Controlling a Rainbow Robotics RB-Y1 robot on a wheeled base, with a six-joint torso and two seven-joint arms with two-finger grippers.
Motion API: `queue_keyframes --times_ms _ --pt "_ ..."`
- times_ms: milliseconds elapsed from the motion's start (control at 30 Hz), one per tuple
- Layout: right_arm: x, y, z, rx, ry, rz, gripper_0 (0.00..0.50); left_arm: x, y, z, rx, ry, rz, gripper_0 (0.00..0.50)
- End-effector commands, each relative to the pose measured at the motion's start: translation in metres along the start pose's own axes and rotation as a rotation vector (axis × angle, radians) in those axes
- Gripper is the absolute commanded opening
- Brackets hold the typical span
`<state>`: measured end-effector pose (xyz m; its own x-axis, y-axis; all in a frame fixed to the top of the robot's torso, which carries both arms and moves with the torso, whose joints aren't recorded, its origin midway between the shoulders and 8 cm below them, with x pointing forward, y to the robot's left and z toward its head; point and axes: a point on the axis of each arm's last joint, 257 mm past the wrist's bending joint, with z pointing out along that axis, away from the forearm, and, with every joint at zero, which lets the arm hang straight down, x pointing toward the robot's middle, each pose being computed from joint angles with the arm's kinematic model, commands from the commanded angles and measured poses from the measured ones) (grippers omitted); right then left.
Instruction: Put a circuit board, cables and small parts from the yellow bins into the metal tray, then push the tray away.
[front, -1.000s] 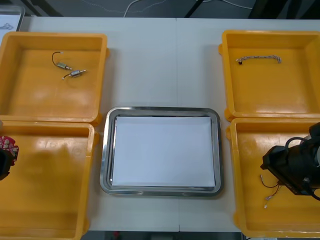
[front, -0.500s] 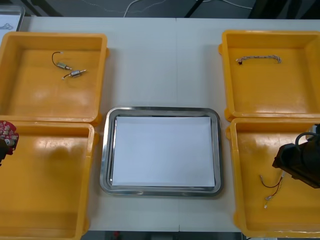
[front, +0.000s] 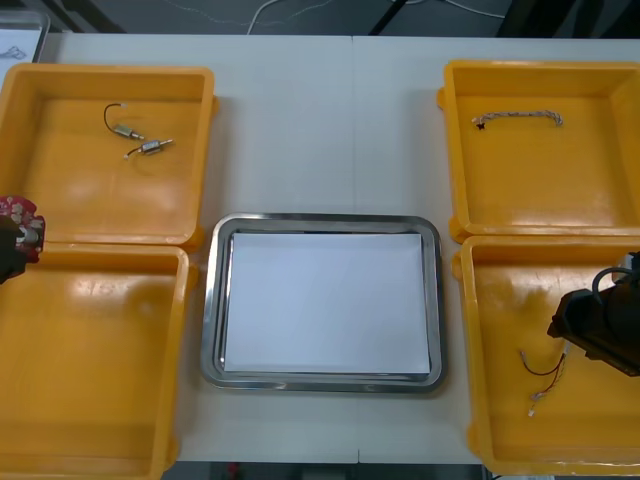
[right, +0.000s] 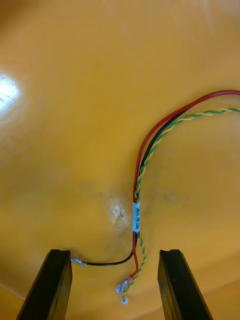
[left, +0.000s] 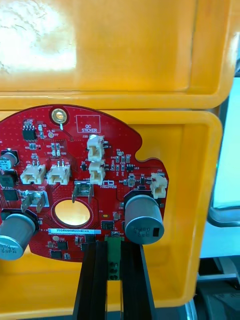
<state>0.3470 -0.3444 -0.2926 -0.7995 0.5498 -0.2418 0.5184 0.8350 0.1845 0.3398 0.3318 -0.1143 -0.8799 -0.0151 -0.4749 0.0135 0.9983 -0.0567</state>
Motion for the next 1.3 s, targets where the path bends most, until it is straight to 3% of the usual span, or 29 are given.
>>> queue_keyframes --times_ms 33,333,400,667,833,967,1133,1300 --pt "-0.018 -0.012 -0.003 0.027 -0.056 -0.069 0.5 -0.011 -0.02 -0.016 -0.031 0.003 0.022 0.0" --pt "-0.01 -0.02 0.011 0.045 -0.063 -0.074 0.5 -0.014 -0.049 -0.019 -0.009 0.076 -0.018 0.0" --pt "-0.006 -0.022 0.015 0.043 -0.056 -0.069 0.5 -0.01 -0.053 -0.017 -0.023 0.108 -0.046 0.0" --pt "0.0 -0.024 0.025 0.043 -0.041 -0.057 0.5 -0.013 -0.069 -0.009 -0.053 0.142 -0.031 0.0" --pt "0.004 -0.025 0.028 0.051 -0.038 -0.055 0.5 -0.014 -0.081 0.002 -0.058 0.138 -0.039 0.0" --pt "0.009 -0.025 0.032 0.061 -0.033 -0.062 0.5 -0.015 -0.088 0.013 -0.103 0.127 -0.014 0.0" --pt "0.013 -0.024 0.036 0.068 -0.03 -0.063 0.5 -0.012 -0.111 0.034 -0.131 0.113 -0.02 0.0" --pt "0.015 -0.022 0.039 0.066 -0.028 -0.058 0.5 -0.007 -0.138 0.052 -0.104 0.106 -0.03 0.0"
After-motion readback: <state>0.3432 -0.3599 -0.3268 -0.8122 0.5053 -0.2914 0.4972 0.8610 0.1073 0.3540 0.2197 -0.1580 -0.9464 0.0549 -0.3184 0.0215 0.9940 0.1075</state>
